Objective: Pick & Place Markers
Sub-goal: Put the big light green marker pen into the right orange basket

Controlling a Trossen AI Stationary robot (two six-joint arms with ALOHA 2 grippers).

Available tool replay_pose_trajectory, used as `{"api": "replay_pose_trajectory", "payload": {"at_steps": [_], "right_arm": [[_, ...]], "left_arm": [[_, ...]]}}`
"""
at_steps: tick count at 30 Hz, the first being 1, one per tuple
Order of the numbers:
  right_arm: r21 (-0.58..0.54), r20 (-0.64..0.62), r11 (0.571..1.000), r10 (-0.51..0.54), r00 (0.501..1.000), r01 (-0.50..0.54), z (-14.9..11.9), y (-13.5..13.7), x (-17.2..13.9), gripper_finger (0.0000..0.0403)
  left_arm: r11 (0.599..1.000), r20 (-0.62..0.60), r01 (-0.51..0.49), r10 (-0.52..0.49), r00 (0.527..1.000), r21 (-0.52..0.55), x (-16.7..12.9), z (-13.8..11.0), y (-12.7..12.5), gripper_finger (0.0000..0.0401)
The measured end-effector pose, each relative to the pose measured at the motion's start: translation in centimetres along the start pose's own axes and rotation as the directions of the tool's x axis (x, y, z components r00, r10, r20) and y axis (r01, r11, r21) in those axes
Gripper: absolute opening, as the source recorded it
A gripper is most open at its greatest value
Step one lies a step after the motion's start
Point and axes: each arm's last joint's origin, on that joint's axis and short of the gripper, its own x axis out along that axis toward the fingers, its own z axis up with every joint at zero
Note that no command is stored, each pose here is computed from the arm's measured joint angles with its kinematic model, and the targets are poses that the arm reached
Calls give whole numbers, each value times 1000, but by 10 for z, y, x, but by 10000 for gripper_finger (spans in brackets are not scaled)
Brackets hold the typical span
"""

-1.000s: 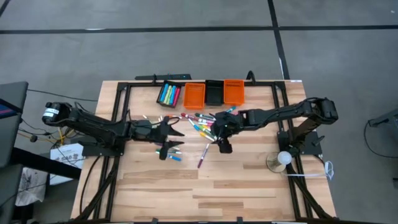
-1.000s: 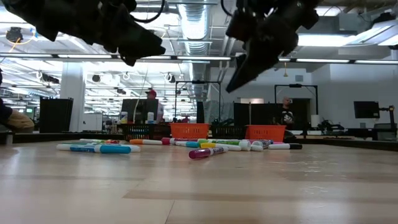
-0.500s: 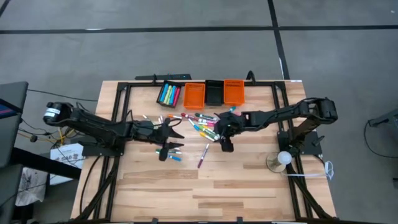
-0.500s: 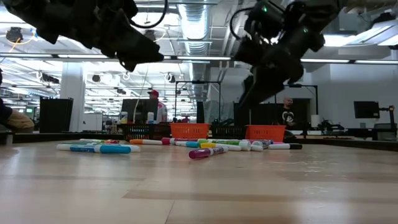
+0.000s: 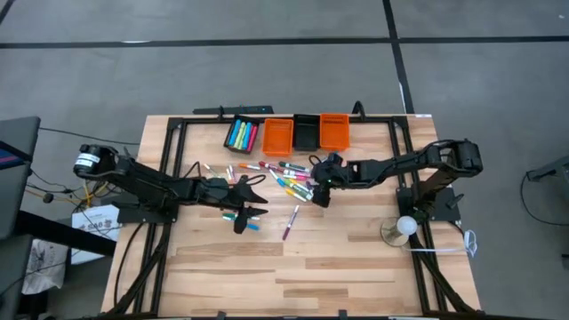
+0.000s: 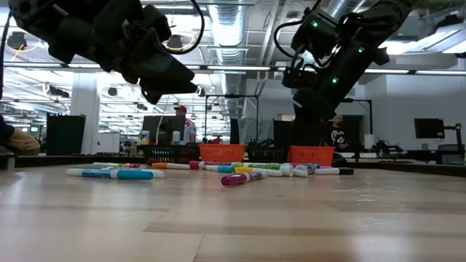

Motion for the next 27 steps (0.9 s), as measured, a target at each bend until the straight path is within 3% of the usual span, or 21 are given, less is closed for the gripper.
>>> {"api": "replay_pose_trajectory", "payload": {"at_steps": [6, 27], "right_arm": [[69, 3, 998, 6, 1000, -6, 0, 3, -1, 244], [-38, 142, 996, 81, 987, -76, 9, 28, -8, 244]], "left_arm": [[1000, 3, 28, -28, 1000, 8, 4, -4, -7, 155], [998, 18, 53, -54, 998, 18, 3, -3, -13, 155]]}}
